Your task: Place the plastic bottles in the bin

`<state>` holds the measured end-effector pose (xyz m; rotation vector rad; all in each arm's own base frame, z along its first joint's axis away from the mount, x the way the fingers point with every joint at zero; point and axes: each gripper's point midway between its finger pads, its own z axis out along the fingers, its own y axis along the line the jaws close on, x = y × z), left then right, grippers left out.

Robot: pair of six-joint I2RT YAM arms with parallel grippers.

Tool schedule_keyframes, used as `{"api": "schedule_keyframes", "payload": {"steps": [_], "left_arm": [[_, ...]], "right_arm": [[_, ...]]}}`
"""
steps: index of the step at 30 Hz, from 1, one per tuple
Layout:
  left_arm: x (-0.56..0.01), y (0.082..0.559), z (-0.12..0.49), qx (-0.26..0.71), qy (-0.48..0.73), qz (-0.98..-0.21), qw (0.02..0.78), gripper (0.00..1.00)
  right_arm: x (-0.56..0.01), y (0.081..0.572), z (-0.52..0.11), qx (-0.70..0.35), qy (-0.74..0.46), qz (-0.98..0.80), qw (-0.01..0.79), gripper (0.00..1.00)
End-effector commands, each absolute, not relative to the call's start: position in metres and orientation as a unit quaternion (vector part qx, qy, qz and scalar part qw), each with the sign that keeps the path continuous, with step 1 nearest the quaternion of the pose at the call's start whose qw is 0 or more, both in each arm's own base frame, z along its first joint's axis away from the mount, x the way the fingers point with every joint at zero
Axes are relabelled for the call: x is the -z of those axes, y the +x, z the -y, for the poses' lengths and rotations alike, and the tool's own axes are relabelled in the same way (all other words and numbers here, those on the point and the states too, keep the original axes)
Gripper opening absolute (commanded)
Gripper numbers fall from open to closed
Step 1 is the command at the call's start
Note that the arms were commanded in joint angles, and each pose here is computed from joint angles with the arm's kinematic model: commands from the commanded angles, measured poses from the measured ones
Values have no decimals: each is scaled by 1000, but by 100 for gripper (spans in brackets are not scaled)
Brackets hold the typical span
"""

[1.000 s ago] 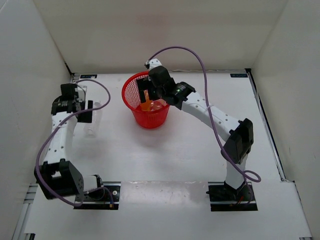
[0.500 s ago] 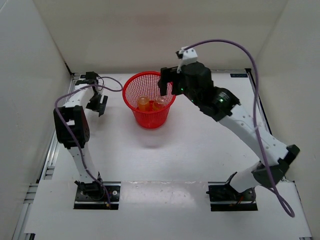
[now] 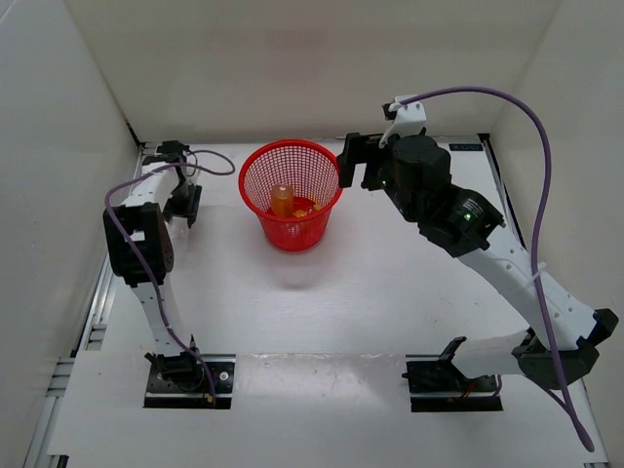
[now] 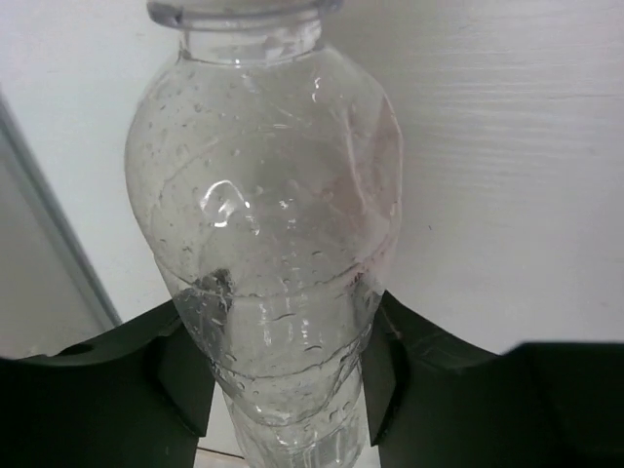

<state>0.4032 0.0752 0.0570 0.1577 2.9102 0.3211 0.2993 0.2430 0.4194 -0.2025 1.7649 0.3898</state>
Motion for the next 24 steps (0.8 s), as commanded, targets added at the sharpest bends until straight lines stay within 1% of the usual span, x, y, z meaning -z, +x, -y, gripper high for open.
{"api": "schedule_keyframes", "payload": {"steps": [1, 2, 4, 5, 6, 7, 8, 10, 11, 13, 14, 17, 18, 20, 21, 24], "left_arm": [[-151, 427, -62, -89, 40, -965, 243, 25], [-187, 433, -56, -92, 43, -952, 288, 25], [-228, 440, -40, -91, 56, -935, 339, 27], [-270, 443, -33, -92, 59, -915, 389, 27], [-290, 444, -23, -90, 67, -904, 412, 29], [-309, 444, -2, -80, 86, -892, 436, 30], [-342, 443, 11, -77, 98, -871, 476, 30], [-365, 443, 41, -63, 128, -850, 507, 33], [-379, 436, 72, -48, 163, -835, 523, 33], [-382, 429, 108, -17, 206, -824, 528, 35], [-377, 425, 137, 0, 241, -817, 523, 36], [-349, 418, 185, 25, 294, -818, 494, 36], [-331, 419, 194, 25, 310, -823, 475, 36], [-315, 415, 208, 36, 326, -825, 460, 36], [-291, 414, 208, 35, 328, -839, 434, 37], [-268, 412, 220, 42, 338, -845, 412, 43]], "right_arm": [[-430, 296, -225, -152, -64, -754, 635, 100], [-433, 292, -217, -152, -58, -751, 640, 100], [-417, 291, -211, -136, -58, -759, 634, 100], [-417, 289, -200, -133, -41, -758, 637, 100], [-411, 289, -194, -130, -33, -761, 634, 100], [-397, 289, -182, -123, -14, -768, 628, 100], [-390, 287, -178, -124, -4, -771, 625, 100], [-382, 281, -168, -130, 11, -772, 622, 100], [-366, 281, -162, -120, 23, -782, 611, 100], [-360, 277, -153, -118, 36, -783, 609, 100], [-356, 274, -151, -118, 40, -786, 605, 100], [-349, 269, -144, -111, 46, -793, 597, 100], [-346, 268, -143, -112, 49, -796, 593, 100], [-348, 263, -136, -110, 57, -795, 594, 100], [-345, 262, -133, -104, 61, -798, 591, 100], [-348, 257, -126, -106, 70, -793, 595, 100]]}}
